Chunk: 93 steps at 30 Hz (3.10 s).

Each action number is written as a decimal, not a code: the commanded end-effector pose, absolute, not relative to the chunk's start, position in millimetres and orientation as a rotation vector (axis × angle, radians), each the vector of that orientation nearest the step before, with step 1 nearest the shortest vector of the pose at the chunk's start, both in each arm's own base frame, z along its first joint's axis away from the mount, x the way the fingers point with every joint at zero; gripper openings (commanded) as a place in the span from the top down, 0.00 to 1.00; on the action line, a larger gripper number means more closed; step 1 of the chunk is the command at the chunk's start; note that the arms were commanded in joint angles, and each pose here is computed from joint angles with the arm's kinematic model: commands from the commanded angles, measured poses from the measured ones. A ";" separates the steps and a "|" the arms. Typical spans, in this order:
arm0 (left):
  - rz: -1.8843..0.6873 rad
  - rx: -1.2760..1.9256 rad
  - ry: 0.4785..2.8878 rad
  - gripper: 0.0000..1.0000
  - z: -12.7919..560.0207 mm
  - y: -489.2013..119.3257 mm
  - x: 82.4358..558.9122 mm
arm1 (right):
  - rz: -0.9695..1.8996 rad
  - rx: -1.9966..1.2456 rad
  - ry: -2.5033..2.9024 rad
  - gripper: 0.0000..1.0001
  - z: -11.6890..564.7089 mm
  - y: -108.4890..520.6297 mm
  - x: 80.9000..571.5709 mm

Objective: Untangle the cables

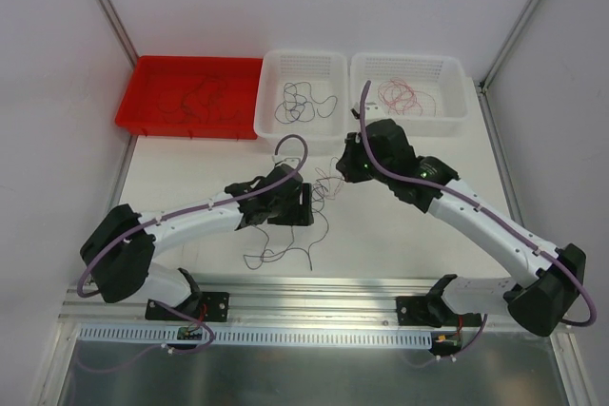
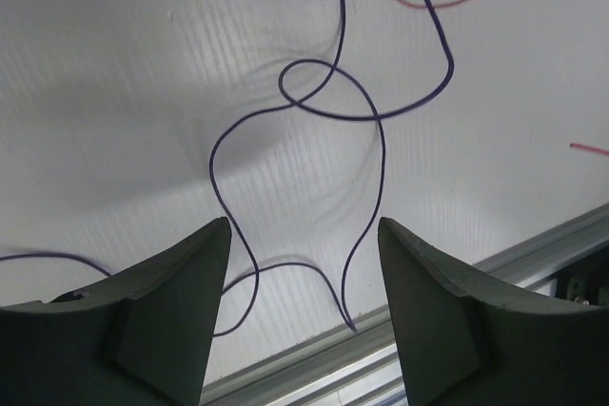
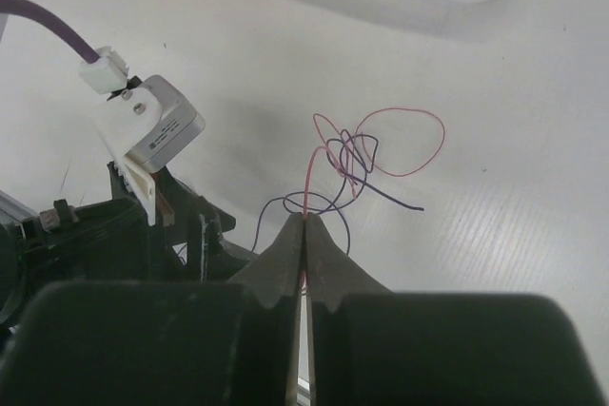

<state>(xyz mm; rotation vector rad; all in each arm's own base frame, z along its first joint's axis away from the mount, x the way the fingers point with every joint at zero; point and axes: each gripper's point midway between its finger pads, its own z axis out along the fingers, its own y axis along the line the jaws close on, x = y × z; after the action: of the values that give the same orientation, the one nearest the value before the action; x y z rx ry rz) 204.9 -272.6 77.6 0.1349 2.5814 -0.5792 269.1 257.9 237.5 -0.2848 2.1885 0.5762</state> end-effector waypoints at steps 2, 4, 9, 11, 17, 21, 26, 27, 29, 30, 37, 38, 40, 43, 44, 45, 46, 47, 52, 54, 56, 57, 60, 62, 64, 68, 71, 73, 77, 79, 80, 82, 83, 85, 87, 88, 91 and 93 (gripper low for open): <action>-0.576 0.173 2.491 0.37 86.9 -291.1 228.4 | 0.563 -0.293 2.155 0.99 248.5 247.9 263.0; -0.576 0.180 2.464 0.38 86.4 -295.9 235.3 | 0.568 -0.291 2.152 0.99 248.5 246.6 261.2; -0.533 0.256 2.337 0.45 84.5 -307.0 264.1 | 0.598 -0.291 2.140 0.99 253.2 246.3 255.8; -0.537 0.296 2.306 0.48 84.5 -312.1 268.4 | 0.606 -0.294 2.138 0.99 254.0 246.6 254.5; -0.600 0.406 2.216 0.63 91.8 -329.0 273.4 | 0.614 -0.296 2.127 0.99 257.6 244.1 251.7; -0.563 0.394 2.197 1.00 96.0 -317.1 272.6 | 0.510 -0.289 2.128 0.99 256.2 224.0 251.7; -0.428 0.277 2.153 1.00 117.8 -269.1 273.1 | 0.237 -0.183 2.129 0.99 253.2 162.0 258.2; -0.407 0.250 2.155 1.00 117.9 -259.0 272.1 | 0.199 -0.151 2.121 0.99 254.5 149.2 258.0; -0.374 0.164 2.136 1.00 132.0 -233.0 275.1 | 0.158 -0.099 2.128 0.99 254.4 128.1 258.2; -0.397 0.108 2.109 1.00 144.0 -223.2 274.6 | 0.149 -0.073 2.118 0.99 255.8 118.3 255.4; -0.490 0.064 2.058 0.84 176.4 -193.4 269.5 | 0.238 -0.021 2.095 0.99 265.9 105.5 248.7; -0.522 0.106 2.048 0.74 181.1 -200.7 268.5 | 0.262 -0.026 2.094 0.99 266.9 109.8 249.4; -0.596 0.213 2.037 0.66 186.6 -218.3 265.2 | 0.317 -0.048 2.096 0.99 268.1 119.5 248.9; -0.685 0.370 1.973 0.39 189.6 -244.0 263.0 | 0.378 -0.075 2.097 0.99 270.0 130.2 248.1; -0.690 0.440 1.934 0.27 191.5 -251.2 262.8 | 0.395 -0.083 2.095 0.99 271.2 133.1 247.2; -0.717 0.494 1.892 0.21 191.0 -264.5 261.8 | 0.417 -0.091 2.096 0.99 272.1 136.0 246.0; -0.758 0.555 1.853 0.17 193.0 -275.1 257.9 | 0.431 -0.101 2.094 0.99 273.3 138.7 245.2; -0.765 0.624 1.810 0.13 192.9 -282.9 255.8 | 0.445 -0.109 2.091 0.99 275.5 141.0 244.5; -0.832 0.871 1.648 0.04 184.7 -329.1 245.7 | 0.523 -0.171 2.085 0.99 280.8 158.4 237.3; -0.797 0.986 1.595 0.03 174.3 -342.1 245.5 | 0.547 -0.193 2.078 0.99 284.2 164.3 235.1; -0.786 1.105 1.509 0.03 171.2 -356.7 237.0 | 0.568 -0.214 2.073 0.99 286.6 169.7 231.7; -0.785 1.149 1.497 0.04 163.9 -363.7 235.7 | 0.577 -0.218 2.071 0.99 287.6 171.1 231.0; -0.777 1.248 1.448 0.07 152.0 -379.9 231.0 | 0.612 -0.228 2.062 0.99 292.0 176.0 227.3; -0.774 1.284 1.430 0.11 145.5 -385.9 230.6 | 0.624 -0.232 2.051 0.99 295.2 177.6 226.2; -0.771 1.302 1.446 0.14 134.8 -392.6 233.7 | 0.628 -0.227 2.047 0.99 296.4 177.3 225.9; -0.760 1.327 1.447 0.33 123.3 -403.4 237.2 | 0.673 -0.254 2.043 0.99 299.6 183.3 220.2; -0.763 1.337 1.452 0.72 118.1 -408.8 238.2 | 0.672 -0.260 2.040 0.99 300.3 183.0 219.7; -0.765 1.333 1.467 0.94 114.6 -408.2 238.5 | 0.653 -0.257 2.042 0.99 299.3 180.1 220.1; -0.736 1.286 1.485 1.00 122.8 -395.2 237.8 | 0.565 -0.247 2.047 0.99 293.7 167.7 224.3; -0.721 1.255 1.514 1.00 126.6 -386.3 236.7 | 0.471 -0.208 2.069 0.99 285.8 152.9 228.2; -0.700 1.203 1.533 1.00 134.6 -376.3 238.3 | 0.428 -0.186 2.075 0.99 283.2 145.7 230.1; -0.671 1.139 1.564 1.00 140.8 -363.4 240.0 | 0.302 -0.110 2.094 0.99 276.0 121.7 235.0; -0.664 1.062 1.599 1.00 147.3 -348.9 240.1 | 0.248 -0.074 2.093 0.99 274.8 110.8 237.0; -0.663 0.907 1.679 1.00 153.3 -321.6 246.1 | 0.178 -0.004 2.109 0.99 269.0 90.8 237.5; -0.663 0.807 1.751 1.00 152.6 -299.8 253.9 | 0.126 0.055 2.123 0.99 264.0 75.0 236.9; -0.684 0.723 1.819 1.00 150.5 -289.7 256.0 | 0.111 0.075 2.119 0.99 264.2 69.4 236.2; -0.600 0.459 1.960 1.00 147.8 -236.5 276.1 | 0.062 0.132 2.129 0.99 260.4 54.0 234.4; -0.550 0.326 1.999 1.00 150.6 -205.1 279.8 | 0.036 0.171 2.131 0.99 259.6 44.6 232.7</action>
<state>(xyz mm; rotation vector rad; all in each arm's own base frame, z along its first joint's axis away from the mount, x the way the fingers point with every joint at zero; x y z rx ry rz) 280.1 -250.1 167.4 0.6013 1.8267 -0.6016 238.2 66.5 258.6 0.0989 2.1361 0.1197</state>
